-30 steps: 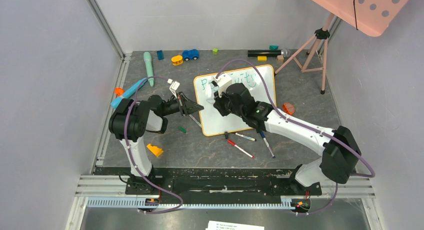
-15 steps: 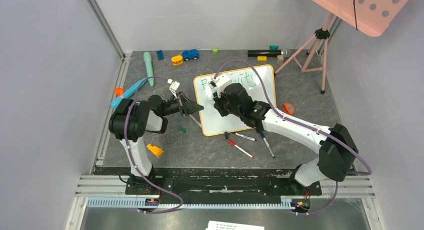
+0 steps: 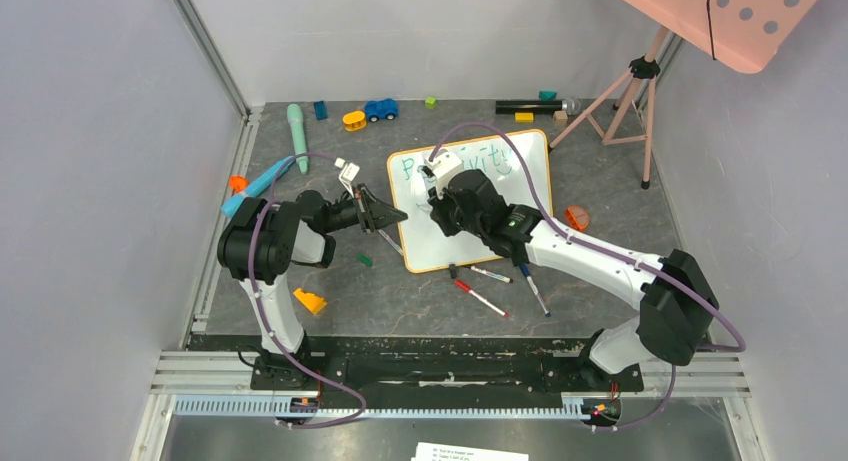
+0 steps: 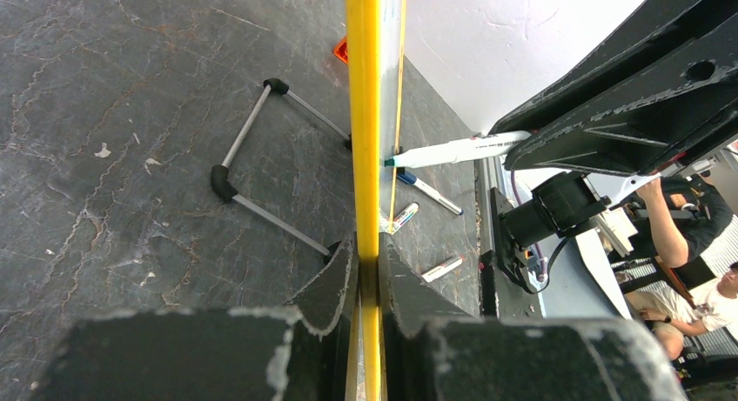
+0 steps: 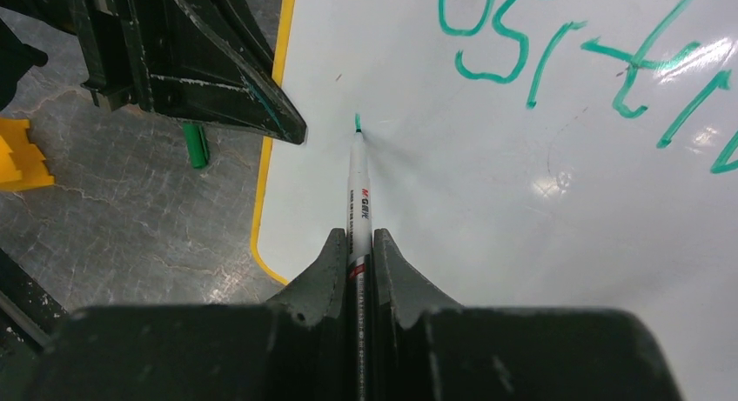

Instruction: Write a sentence on the whiteboard

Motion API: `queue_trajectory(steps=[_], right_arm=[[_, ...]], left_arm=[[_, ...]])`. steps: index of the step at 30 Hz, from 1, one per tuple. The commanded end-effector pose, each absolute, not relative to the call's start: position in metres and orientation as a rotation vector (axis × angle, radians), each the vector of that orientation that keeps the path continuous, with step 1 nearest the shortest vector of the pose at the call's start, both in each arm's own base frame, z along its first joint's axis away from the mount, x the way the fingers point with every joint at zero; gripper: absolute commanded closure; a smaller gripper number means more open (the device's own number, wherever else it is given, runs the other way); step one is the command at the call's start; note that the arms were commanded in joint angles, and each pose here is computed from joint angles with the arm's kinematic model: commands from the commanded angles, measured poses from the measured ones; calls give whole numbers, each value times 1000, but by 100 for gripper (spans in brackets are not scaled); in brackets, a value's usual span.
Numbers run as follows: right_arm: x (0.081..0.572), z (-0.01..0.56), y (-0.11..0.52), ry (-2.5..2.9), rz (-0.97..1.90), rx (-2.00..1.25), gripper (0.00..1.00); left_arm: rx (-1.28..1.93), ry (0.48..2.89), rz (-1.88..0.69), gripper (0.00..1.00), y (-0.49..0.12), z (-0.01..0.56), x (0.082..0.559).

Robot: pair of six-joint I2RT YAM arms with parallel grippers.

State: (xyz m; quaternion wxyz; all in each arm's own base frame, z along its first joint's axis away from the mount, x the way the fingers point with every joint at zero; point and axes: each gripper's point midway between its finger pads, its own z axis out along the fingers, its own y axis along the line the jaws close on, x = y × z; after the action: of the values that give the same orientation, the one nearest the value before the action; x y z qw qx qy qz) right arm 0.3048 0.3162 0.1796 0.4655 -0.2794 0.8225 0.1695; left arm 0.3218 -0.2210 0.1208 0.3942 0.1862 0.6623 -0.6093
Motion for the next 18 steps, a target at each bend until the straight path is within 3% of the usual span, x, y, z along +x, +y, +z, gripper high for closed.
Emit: queue_trajectory(steps=[1, 18], right_arm=[[299, 186, 309, 2008, 423, -665, 100], [319, 201, 308, 1982, 337, -629, 100]], left_arm=[[563, 1606, -1523, 98, -220, 131, 314], [567, 1603, -1520, 98, -220, 132, 313]])
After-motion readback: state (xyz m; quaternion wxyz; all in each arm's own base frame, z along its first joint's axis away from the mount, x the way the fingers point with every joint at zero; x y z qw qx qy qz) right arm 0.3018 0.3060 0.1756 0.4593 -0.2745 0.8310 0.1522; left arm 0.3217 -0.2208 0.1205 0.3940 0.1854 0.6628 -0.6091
